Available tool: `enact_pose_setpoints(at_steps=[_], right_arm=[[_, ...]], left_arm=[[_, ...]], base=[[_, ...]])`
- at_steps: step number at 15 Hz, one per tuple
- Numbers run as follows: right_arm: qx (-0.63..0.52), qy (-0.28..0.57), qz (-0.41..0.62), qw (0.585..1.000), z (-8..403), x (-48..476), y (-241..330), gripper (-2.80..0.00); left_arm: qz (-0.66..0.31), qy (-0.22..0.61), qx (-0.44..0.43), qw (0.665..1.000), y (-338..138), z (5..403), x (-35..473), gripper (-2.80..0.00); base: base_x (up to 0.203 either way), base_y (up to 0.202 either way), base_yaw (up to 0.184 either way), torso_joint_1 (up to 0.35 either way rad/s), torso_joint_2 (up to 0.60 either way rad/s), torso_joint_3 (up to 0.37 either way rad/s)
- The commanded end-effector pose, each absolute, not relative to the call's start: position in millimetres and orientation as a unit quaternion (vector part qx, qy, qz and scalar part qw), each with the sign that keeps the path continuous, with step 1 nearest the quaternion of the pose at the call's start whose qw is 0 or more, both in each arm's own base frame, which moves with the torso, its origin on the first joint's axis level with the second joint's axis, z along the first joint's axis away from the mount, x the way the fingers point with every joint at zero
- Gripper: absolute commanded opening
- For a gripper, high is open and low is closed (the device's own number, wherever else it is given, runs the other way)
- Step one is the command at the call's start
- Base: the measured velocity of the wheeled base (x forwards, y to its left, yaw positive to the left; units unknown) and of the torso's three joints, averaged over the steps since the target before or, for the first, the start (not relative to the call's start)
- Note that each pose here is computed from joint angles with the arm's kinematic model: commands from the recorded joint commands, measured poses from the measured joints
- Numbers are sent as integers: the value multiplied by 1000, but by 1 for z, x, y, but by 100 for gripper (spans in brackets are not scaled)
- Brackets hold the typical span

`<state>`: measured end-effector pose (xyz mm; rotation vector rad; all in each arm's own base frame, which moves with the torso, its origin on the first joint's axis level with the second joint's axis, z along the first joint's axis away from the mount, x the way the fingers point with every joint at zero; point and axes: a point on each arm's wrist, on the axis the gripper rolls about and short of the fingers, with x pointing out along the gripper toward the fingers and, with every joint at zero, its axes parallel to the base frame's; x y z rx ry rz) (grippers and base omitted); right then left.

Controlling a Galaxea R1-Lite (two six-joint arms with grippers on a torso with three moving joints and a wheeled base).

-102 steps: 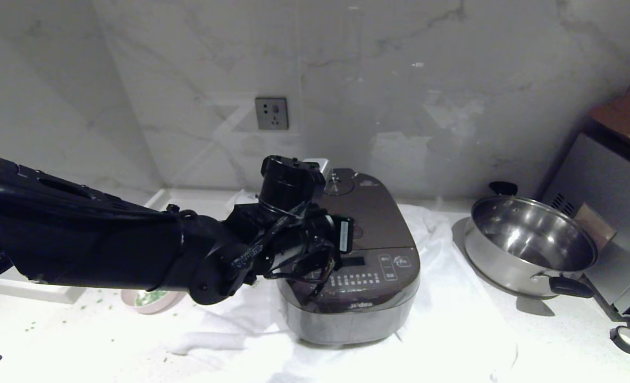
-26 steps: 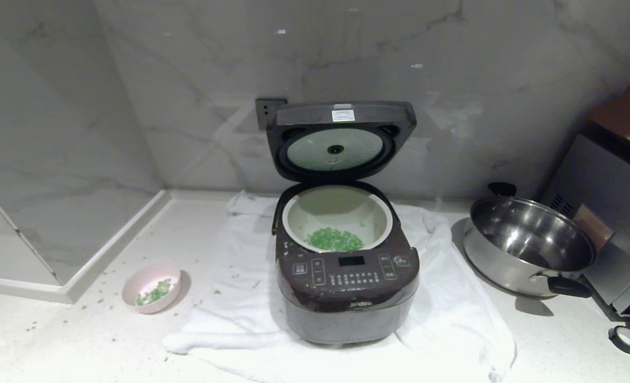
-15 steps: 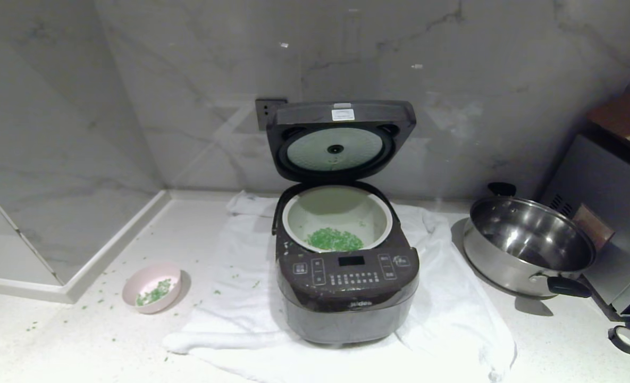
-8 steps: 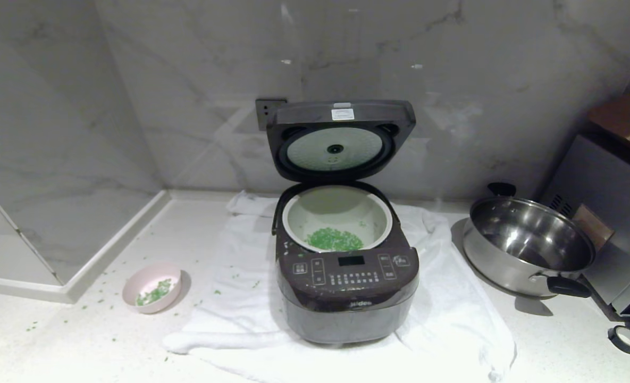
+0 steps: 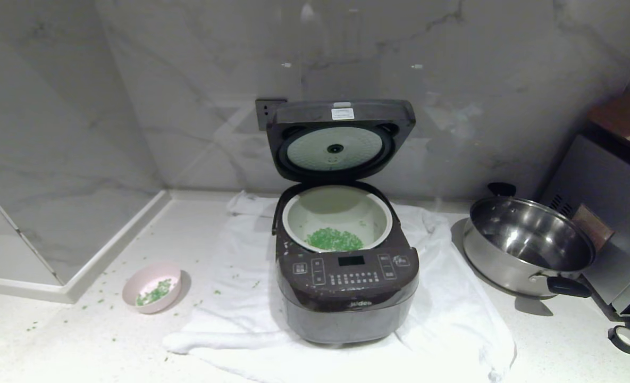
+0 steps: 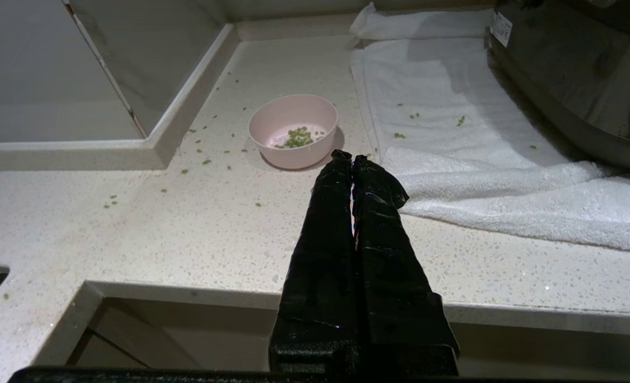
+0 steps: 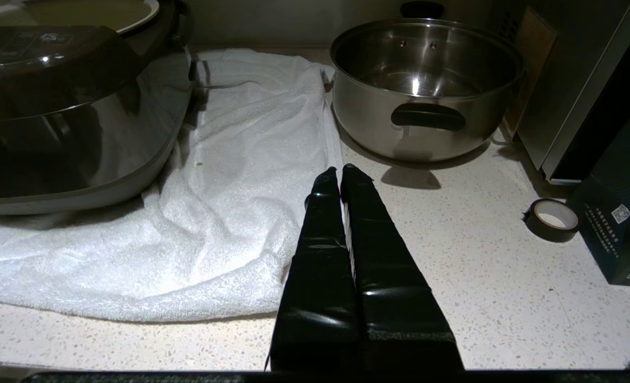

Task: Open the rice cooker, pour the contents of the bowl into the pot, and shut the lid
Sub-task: Turn on the tap

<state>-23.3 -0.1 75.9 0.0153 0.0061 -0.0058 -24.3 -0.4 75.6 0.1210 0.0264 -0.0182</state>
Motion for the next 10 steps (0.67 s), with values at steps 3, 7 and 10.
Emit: enact_pose_setpoints(at_steps=[3,7,10], right_arm=[[8,3,-3,1000,76,-23,0,-280],[8,4,-3,1000,76,-23,0,-280],[8,3,-2,1000,76,-23,0,-280]], left_arm=[[-6,14,31,999,0,75,-24,-280],[-8,14,50,999,0,75,-24,-280],[-8,14,50,999,0,75,-24,-280]], base=[[0,0,0,0,0,0],[-17,0,0,3,2,0],[-184,0,0,4,2,1]])
